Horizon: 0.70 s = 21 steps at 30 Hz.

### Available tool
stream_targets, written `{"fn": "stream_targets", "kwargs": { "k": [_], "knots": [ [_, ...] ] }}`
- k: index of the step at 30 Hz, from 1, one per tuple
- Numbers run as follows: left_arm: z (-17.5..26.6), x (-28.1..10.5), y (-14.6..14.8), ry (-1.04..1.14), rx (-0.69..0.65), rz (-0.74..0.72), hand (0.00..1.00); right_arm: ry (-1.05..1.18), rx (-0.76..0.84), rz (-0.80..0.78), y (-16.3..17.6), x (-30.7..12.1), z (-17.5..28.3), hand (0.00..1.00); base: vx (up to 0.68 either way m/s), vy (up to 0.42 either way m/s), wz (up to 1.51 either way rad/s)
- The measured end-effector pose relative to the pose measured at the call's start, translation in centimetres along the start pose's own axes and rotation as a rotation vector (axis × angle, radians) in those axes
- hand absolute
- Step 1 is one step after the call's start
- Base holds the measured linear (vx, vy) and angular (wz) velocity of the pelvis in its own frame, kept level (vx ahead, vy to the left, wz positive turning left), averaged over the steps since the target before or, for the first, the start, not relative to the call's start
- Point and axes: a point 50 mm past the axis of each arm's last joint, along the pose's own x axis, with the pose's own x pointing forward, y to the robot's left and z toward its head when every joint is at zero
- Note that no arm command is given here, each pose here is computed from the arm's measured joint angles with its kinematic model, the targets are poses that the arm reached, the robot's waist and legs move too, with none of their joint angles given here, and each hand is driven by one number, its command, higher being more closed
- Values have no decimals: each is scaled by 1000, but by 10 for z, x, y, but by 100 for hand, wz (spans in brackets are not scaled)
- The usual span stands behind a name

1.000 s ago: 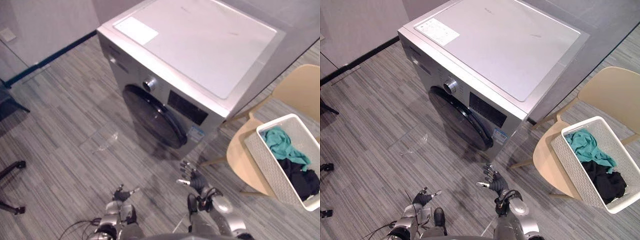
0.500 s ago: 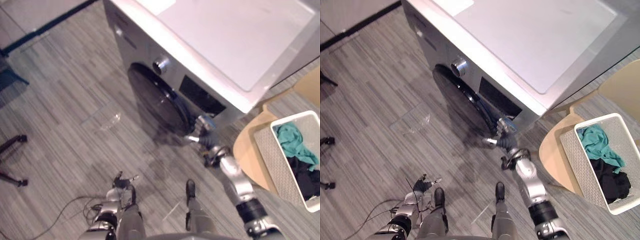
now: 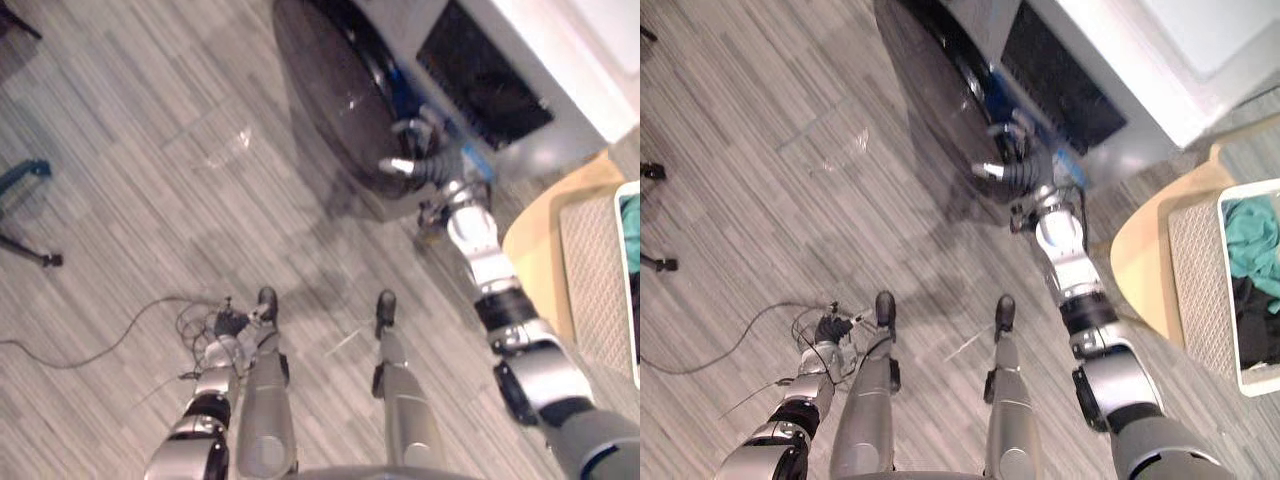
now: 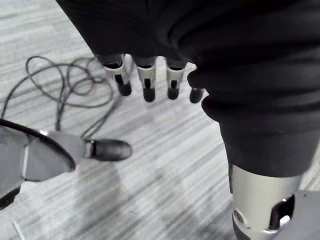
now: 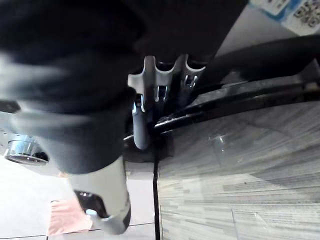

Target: Pick up the laundry basket with both hands and put the clothes into the washing machine.

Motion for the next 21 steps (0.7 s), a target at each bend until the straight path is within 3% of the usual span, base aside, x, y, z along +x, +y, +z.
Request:
{"fn": "stream_targets", "kwargs": {
  "k": [3,4,6,11,13,18,21],
  "knots": [
    [8,-5,-32,-24,-93,-64,0,-65,24,-58,-6,27,31,0,-193,36,-25],
    [12,-6,-36,-41,-98,-75,0,-63,64,-141,-17,26,30,0,-60,-11,-1],
    [8,-7,-36,-30,-101,-67,0,-74,81,-149,-16,29,35,0,-56,-50,5],
    [0,-10,-31,-1,-155,-22,0,-46,195,-51,25,8,20,0,-35,-28,9],
    [-7,-12,-23,18,-166,14,0,22,240,68,66,-10,3,0,31,-62,9],
    [-20,-19,-30,63,-191,25,0,354,347,562,187,-98,-44,0,98,-76,9],
    [-16,-19,-39,59,-205,5,0,365,408,702,220,-116,-33,0,118,-24,31]
  ]
}}
